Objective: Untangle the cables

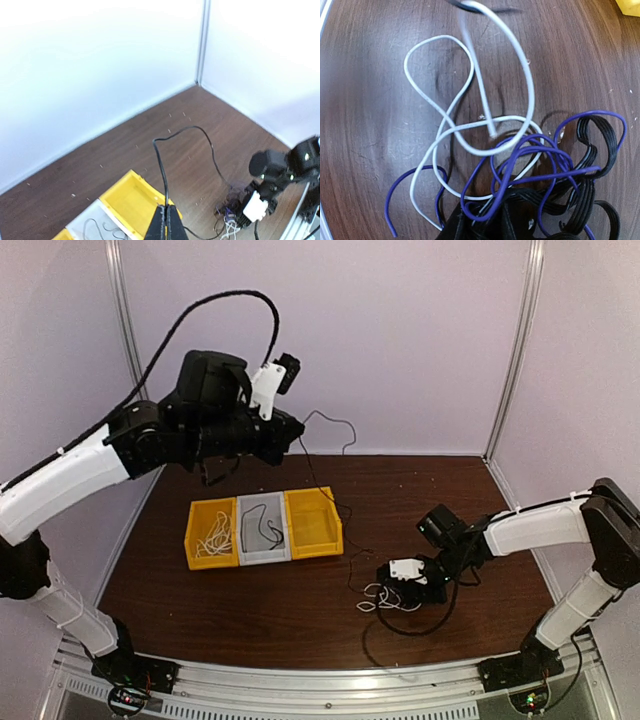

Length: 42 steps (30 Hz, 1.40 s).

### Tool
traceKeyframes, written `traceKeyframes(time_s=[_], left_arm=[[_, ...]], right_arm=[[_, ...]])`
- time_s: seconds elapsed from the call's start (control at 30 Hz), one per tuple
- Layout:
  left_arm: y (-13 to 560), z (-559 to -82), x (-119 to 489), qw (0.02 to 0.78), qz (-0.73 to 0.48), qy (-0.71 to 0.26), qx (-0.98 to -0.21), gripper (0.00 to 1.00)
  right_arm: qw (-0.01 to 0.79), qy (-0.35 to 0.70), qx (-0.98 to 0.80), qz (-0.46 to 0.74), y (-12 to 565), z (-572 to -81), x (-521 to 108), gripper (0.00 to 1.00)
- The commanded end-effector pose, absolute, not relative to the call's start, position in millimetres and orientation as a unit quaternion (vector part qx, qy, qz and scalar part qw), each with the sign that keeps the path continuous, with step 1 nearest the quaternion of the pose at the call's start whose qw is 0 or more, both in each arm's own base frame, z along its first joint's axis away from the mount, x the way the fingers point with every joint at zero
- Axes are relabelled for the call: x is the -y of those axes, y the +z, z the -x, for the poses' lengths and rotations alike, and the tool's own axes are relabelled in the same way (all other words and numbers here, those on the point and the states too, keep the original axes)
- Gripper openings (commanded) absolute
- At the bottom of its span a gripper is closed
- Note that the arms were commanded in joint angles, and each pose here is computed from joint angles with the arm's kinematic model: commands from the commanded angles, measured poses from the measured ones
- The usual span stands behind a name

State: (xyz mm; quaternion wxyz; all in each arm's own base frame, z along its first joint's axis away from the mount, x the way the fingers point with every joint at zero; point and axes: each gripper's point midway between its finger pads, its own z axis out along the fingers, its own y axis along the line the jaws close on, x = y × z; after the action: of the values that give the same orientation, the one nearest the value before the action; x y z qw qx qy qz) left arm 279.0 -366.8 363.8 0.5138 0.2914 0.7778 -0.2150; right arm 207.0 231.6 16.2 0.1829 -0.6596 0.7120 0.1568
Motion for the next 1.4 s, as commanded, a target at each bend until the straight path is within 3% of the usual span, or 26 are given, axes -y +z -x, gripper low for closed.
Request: traceKeyframes(time_s=[0.0,0.17,0.47,0.67,0.93,1.17,1.37], left_arm=[[496.5,-278.3,292.7,0.632,-0.219,-0.157,-0.727,0.00],[606.6,-255.2,239.5,0.702,-0.170,-0.167,-0.671,0.00],[665.2,-227.4,164.9,0.771,-0.069,-0.177,-0.608,0.00],[645.7,-223.7,191.6,0.755,-0.114,-0.219,-0.608,0.00],[610.7,-232.1,247.9,0.712,-0.187,-0.253,-0.628,0.00],[561.9,-239.1,300.8,0.664,-0.231,-0.302,-0.644,0.00],[493.2,-257.3,329.0,0.625,-0.232,-0.298,-0.683,0.00]], right_arm=[[0.131,0.126,-0.735,0.653,-9.2,-202.1,-213.2,0.23],[0.127,0.121,-0.738,0.652,-10.6,-203.5,-212.3,0.23],[0.120,0.119,-0.743,0.648,-13.0,-203.3,-210.7,0.23],[0.159,0.132,-0.736,0.645,14.5,-211.4,-223.2,0.22],[0.226,0.155,-0.714,0.645,95.2,-226.0,-245.9,0.34],[0.294,0.182,-0.675,0.651,167.1,-221.7,-257.5,0.51],[0.320,0.229,-0.648,0.652,173.9,-206.5,-267.0,0.54]])
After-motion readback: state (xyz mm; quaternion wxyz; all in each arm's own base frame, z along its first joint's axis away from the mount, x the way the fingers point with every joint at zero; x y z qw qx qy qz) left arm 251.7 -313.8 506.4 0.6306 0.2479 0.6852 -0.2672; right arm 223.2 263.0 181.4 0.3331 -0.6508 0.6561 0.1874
